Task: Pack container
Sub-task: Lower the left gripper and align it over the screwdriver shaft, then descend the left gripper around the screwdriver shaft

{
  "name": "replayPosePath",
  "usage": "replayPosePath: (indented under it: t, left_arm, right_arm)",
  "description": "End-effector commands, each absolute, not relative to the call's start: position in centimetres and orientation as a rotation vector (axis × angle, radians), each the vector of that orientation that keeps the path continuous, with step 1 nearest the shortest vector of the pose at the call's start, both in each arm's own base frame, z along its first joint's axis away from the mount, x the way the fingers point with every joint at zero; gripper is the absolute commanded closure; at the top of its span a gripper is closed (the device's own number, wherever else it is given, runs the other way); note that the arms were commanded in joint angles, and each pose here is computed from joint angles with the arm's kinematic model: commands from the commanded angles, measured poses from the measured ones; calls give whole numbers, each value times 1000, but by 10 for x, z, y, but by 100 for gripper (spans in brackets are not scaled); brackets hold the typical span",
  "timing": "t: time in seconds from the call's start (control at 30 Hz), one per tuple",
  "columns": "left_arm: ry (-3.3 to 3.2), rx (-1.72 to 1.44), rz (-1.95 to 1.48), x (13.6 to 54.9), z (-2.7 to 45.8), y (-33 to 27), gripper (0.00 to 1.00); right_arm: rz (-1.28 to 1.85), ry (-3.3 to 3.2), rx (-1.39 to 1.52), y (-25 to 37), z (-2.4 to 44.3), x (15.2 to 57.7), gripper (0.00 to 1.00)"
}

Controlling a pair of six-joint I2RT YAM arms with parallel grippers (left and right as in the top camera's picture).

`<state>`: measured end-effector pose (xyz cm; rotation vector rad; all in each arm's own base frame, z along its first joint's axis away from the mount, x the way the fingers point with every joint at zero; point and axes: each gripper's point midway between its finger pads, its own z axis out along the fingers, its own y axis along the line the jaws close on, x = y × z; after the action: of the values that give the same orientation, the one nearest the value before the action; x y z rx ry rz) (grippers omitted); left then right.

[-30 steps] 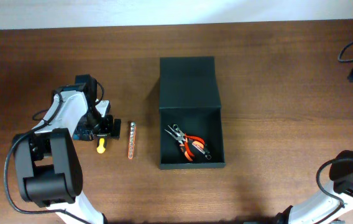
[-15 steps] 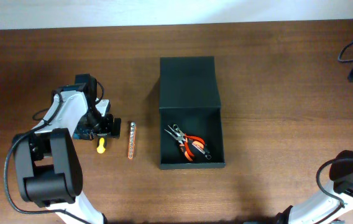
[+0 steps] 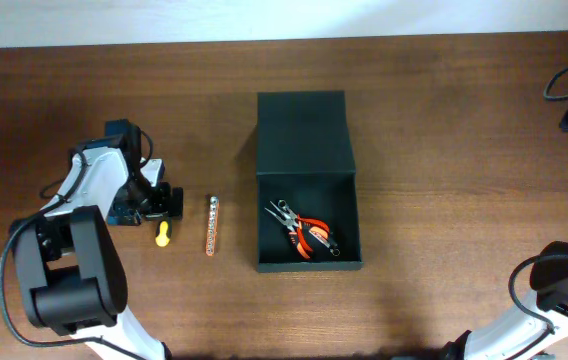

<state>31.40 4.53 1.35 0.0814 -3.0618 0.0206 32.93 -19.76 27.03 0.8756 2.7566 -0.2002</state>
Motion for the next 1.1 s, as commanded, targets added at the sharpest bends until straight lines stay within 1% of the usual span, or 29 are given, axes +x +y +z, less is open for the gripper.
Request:
replayPosePath:
  t: [0.0,0.3,0.63,1.07]
  left_arm:
    - [-3057,98,45,315,11,43,1]
    - [-3062,77,45,316,10,43,1]
    - [-3007,77,60,310,-5,41,1]
    - [-3006,67,100,310,-5,36,1]
  right_arm:
    - [-197,2754,892,-199,270,329,1]
    - [-197,2754,892,-199,270,329,1]
    - [-197,2754,892,-199,270,329,1]
    - [-197,2754,892,-199,270,329,1]
